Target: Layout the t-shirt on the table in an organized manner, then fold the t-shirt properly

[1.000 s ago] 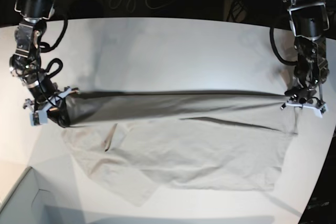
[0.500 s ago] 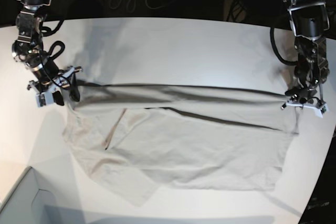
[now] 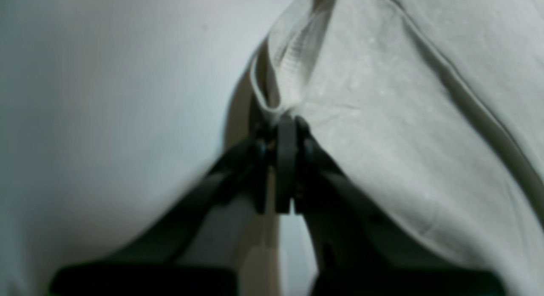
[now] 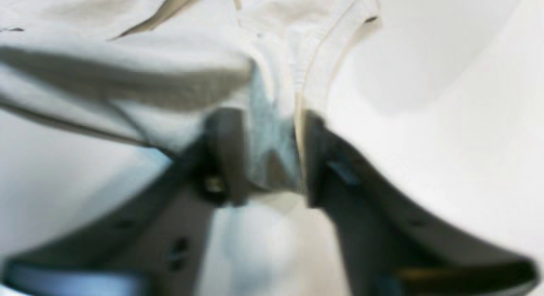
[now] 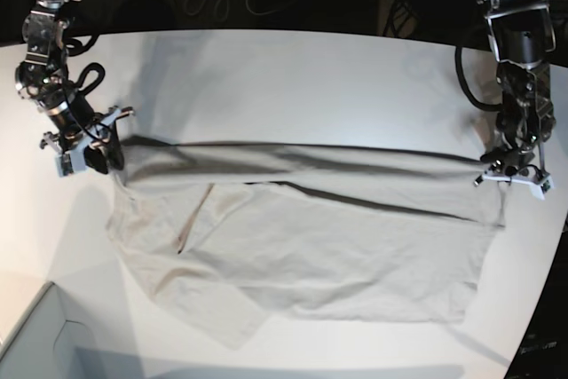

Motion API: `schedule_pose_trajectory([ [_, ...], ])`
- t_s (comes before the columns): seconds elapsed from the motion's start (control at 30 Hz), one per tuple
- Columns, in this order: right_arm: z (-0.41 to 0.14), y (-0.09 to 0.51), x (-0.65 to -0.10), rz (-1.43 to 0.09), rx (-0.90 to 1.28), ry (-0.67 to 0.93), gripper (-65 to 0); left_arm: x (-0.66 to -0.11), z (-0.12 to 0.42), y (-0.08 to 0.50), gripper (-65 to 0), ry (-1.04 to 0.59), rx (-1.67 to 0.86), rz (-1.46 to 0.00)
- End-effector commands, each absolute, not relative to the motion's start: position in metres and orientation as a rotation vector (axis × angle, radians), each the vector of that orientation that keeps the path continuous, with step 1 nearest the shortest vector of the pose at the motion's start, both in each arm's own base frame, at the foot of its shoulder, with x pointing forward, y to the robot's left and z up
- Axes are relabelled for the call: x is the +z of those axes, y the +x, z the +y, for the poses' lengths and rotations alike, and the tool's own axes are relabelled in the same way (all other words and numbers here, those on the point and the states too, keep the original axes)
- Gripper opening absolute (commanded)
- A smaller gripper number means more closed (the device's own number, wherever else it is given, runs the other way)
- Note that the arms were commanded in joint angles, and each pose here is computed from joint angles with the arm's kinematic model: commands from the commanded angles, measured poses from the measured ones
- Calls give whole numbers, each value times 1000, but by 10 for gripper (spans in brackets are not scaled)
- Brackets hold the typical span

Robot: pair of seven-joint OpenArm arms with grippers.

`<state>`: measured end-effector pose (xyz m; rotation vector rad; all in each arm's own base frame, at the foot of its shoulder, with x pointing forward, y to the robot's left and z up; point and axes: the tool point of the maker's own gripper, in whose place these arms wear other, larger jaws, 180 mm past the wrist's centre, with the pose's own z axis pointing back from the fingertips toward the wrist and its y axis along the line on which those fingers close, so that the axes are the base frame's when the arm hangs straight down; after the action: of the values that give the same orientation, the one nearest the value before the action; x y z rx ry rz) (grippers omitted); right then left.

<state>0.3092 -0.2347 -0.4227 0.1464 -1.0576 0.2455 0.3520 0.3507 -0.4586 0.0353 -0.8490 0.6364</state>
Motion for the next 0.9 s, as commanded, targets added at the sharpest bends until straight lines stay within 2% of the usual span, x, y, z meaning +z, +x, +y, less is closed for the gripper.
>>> schedule_pose_trajectory([
  [0.0,-237,320,-405,-1119,253,153,-554,-439,362,365,-650,52,631,-909],
  [0.07,-236,318,-407,-1113,251,155,-644,-439,362,365,-650,52,631,-909],
  [0.1,-236,318,-408,-1110,251,155,-650,-439,363,365,-650,52,632,-910],
  [0.3,-243,309,-422,-1002,262,127,-650,-437,366,365,-650,57,634,-913],
  [0.4,-260,306,-409,-991,290,68,-650,-428,370,368,-650,60,624,-932],
  [0.57,-280,313,-370,-1050,303,-31,-650,-391,369,369,-650,76,552,-1035],
  [0.87,-290,364,-284,-1198,362,-162,-650,-318,343,393,-650,30,442,-1174],
])
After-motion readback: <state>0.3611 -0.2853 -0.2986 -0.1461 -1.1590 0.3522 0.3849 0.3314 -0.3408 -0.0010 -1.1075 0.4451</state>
